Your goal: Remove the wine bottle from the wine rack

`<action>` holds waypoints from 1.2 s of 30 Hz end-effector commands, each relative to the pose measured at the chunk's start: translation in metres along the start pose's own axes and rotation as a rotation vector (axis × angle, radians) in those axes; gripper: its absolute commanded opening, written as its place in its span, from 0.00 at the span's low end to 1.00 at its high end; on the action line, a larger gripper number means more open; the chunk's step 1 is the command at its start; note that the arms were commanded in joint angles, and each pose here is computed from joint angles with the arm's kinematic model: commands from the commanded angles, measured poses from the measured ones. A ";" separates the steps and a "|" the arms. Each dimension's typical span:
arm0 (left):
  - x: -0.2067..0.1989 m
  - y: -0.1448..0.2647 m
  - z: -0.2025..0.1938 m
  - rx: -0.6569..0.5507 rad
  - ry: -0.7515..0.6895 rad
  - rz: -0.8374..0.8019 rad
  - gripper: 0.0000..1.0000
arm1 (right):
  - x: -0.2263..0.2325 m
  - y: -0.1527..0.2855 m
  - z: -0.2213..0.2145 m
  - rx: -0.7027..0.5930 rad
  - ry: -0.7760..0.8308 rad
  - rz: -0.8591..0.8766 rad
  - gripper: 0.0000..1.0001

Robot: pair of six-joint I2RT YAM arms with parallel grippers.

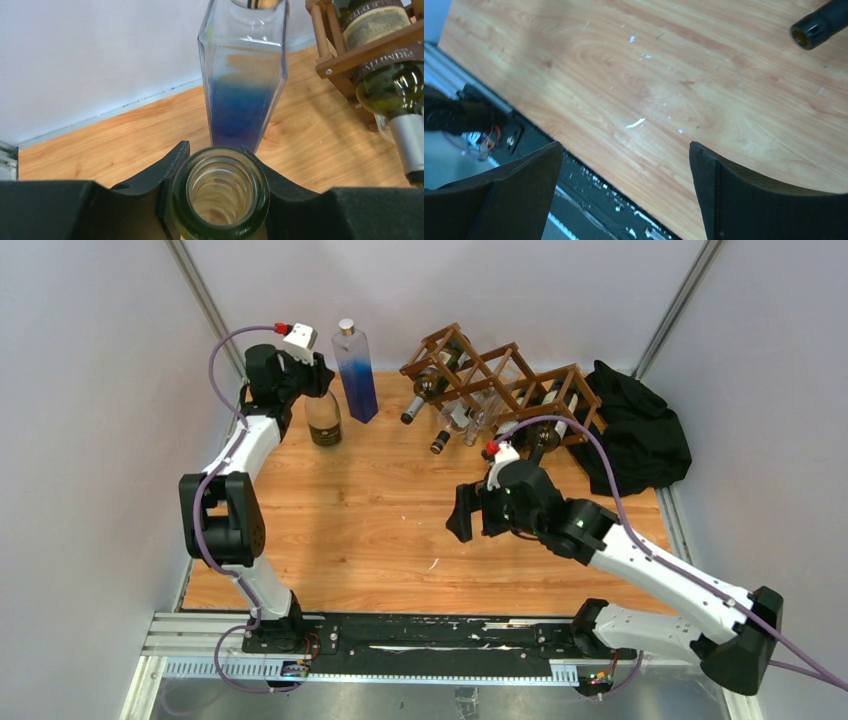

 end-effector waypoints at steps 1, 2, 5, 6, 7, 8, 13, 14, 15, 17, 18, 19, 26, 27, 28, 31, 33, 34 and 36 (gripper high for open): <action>0.003 -0.001 0.098 -0.307 -0.125 -0.003 0.00 | -0.016 -0.015 0.034 -0.031 -0.074 -0.022 1.00; 0.006 -0.004 0.100 -0.314 -0.128 0.001 0.00 | -0.021 -0.017 0.044 -0.040 -0.097 -0.022 1.00; 0.010 -0.010 0.103 -0.326 -0.137 0.002 0.00 | -0.033 -0.023 0.068 -0.072 -0.111 -0.045 1.00; 0.012 -0.011 0.104 -0.331 -0.136 0.003 0.00 | -0.038 -0.026 0.076 -0.085 -0.106 -0.059 1.00; 0.014 -0.013 0.104 -0.332 -0.130 0.002 0.00 | -0.042 -0.028 0.083 -0.093 -0.098 -0.076 1.00; 0.017 -0.015 0.103 -0.331 -0.123 0.003 0.00 | -0.045 -0.031 0.090 -0.103 -0.093 -0.092 1.00; 0.033 -0.017 0.094 -0.316 -0.083 0.021 0.00 | -0.062 -0.054 0.125 -0.125 -0.151 -0.171 1.00; 0.036 -0.017 0.091 -0.312 -0.075 0.025 0.06 | -0.063 -0.062 0.130 -0.120 -0.171 -0.175 1.00; 0.038 -0.017 0.089 -0.307 -0.064 0.027 0.14 | -0.064 -0.070 0.134 -0.112 -0.190 -0.180 1.00; 0.041 -0.015 0.082 -0.295 -0.046 0.032 0.34 | -0.064 -0.087 0.146 -0.103 -0.211 -0.183 1.00; 0.042 -0.014 0.080 -0.290 -0.043 0.033 0.43 | -0.064 -0.095 0.150 -0.091 -0.223 -0.186 1.00; 0.042 -0.013 0.076 -0.283 -0.042 0.034 0.51 | -0.068 -0.106 0.159 -0.096 -0.234 -0.213 1.00; 0.038 -0.004 0.066 -0.231 -0.042 0.034 0.90 | -0.080 -0.155 0.184 -0.099 -0.330 -0.280 0.97; 0.036 -0.001 0.068 -0.226 -0.043 0.033 0.93 | -0.082 -0.162 0.185 -0.100 -0.342 -0.294 0.97; 0.036 0.002 0.069 -0.215 -0.037 0.036 0.98 | -0.086 -0.169 0.186 -0.101 -0.360 -0.312 0.97; 0.035 0.016 0.079 -0.200 -0.016 0.048 1.00 | -0.093 -0.181 0.187 -0.112 -0.408 -0.347 0.95; 0.034 0.027 0.083 -0.160 0.004 0.055 1.00 | -0.098 -0.189 0.187 -0.121 -0.438 -0.375 0.95; 0.034 0.034 0.086 -0.135 0.012 0.059 1.00 | -0.100 -0.193 0.188 -0.126 -0.455 -0.387 0.94; 0.031 0.046 0.081 -0.037 0.027 0.057 1.00 | -0.104 -0.204 0.186 -0.130 -0.480 -0.408 0.93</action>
Point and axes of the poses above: each gripper's point midway between its finger pads, its own y axis back along the fingers, its own x axis along the line the jaws close on, z = x × y, the point moved 3 cm from there along y, back along the fingers, and after that the axes turned 7 degrees about y, right-handed, at the moved point
